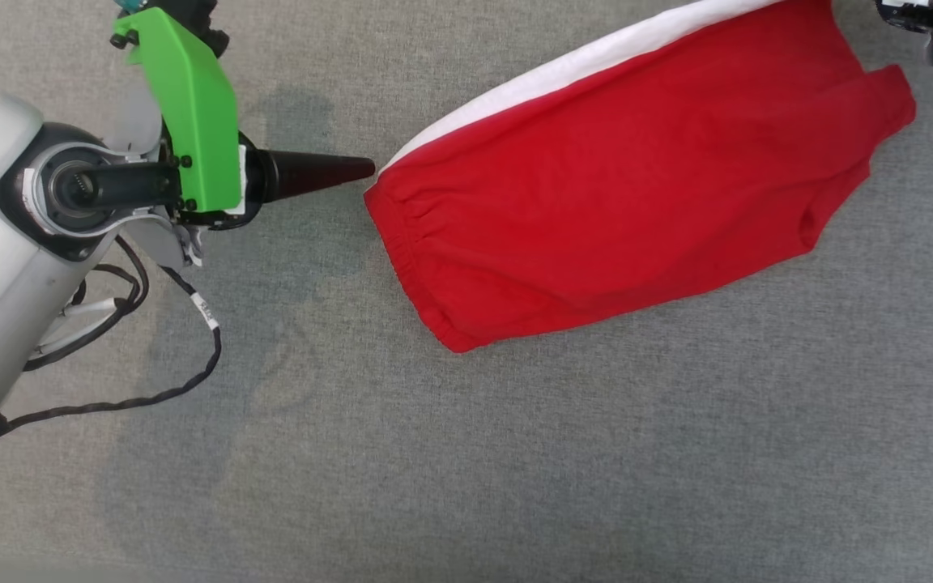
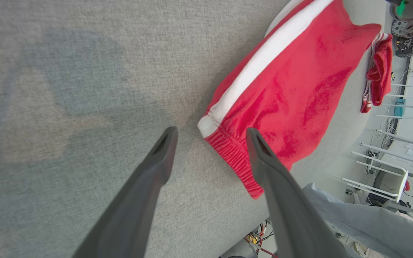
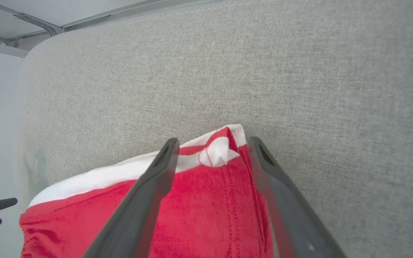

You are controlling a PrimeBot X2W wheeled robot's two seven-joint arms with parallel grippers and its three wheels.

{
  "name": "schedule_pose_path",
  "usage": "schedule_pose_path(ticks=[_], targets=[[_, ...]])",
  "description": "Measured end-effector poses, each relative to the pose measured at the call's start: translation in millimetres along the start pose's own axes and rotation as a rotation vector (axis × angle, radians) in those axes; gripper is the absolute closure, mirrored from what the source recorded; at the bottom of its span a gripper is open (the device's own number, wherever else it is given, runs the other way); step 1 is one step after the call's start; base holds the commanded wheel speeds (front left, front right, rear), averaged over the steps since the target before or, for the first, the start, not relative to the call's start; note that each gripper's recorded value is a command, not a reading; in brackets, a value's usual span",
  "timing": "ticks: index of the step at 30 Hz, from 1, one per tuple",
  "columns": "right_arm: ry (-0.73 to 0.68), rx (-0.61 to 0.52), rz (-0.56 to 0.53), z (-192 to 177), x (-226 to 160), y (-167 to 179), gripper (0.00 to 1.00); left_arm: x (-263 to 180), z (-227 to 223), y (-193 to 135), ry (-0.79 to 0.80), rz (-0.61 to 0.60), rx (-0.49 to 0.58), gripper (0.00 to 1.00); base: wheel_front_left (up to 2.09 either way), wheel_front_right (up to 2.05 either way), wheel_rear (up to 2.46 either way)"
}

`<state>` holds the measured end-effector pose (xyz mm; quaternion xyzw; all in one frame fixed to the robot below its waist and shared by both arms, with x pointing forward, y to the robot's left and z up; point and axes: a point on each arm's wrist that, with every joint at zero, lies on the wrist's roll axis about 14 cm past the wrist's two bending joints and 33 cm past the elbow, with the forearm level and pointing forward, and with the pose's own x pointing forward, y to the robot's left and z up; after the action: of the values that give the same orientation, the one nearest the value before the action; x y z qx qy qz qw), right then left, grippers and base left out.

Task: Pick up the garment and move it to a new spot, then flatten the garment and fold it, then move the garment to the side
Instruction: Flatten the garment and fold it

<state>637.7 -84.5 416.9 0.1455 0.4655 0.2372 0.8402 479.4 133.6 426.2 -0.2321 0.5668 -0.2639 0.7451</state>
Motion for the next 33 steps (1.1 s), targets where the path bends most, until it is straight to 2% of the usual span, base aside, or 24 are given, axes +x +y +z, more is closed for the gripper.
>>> schedule_pose_path(ticks=[5, 9, 12, 17, 20, 21, 27, 30, 33], targets=[[-0.181, -0.042, 0.077, 23.3, -24.7, 29.8, 0.0, -19.5, 20.4, -14.8, -0.132, -0.01, 0.086, 0.0, 0.0, 0.0, 0.0], [-0.383, -0.101, 0.146, 34.5, -57.9, 52.1, 0.0, -45.7, 46.0, -23.3, -0.356, 0.04, 0.221, 0.0, 0.0, 0.0, 0.0], [-0.534, -0.157, 0.119, 31.5, -84.4, 44.4, 0.0, -66.7, 55.8, -16.4, -0.524, 0.121, 0.307, 0.0, 0.0, 0.0, 0.0], [-0.79, -0.212, 0.064, 16.3, -123.5, 28.1, 0.0, -99.8, 60.7, -20.1, -0.849, 0.186, 0.352, 0.0, 0.0, 0.0, 0.0], [-0.812, -0.24, 0.016, -4.4, -127.8, 19.5, 0.0, -122.2, 51.9, -12.7, -1.033, 0.25, 0.355, 0.0, 0.0, 0.0, 0.0], [-0.814, -0.244, 0.004, -9.4, -128.5, 18.8, 0.0, -124.0, 43.0, -9.1, -1.051, 0.275, 0.375, 0.0, 0.0, 0.0, 0.0], [-0.873, -0.199, -0.05, -11.5, -131.3, 15.0, 0.0, -132.3, 12.6, -6.1, -1.151, 0.288, 0.291, 0.0, 0.0, 0.0, 0.0], [-0.838, -0.182, -0.055, -22.9, -113.4, 15.9, 0.0, -154.1, 13.8, -13.8, -1.259, 0.365, 0.373, 0.0, 0.0, 0.0, 0.0], [-0.792, -0.177, -0.076, -29.1, -96.1, 9.9, 0.0, -155.9, -0.8, -12.7, -1.312, 0.415, 0.38, 0.0, 0.0, 0.0, 0.0]])
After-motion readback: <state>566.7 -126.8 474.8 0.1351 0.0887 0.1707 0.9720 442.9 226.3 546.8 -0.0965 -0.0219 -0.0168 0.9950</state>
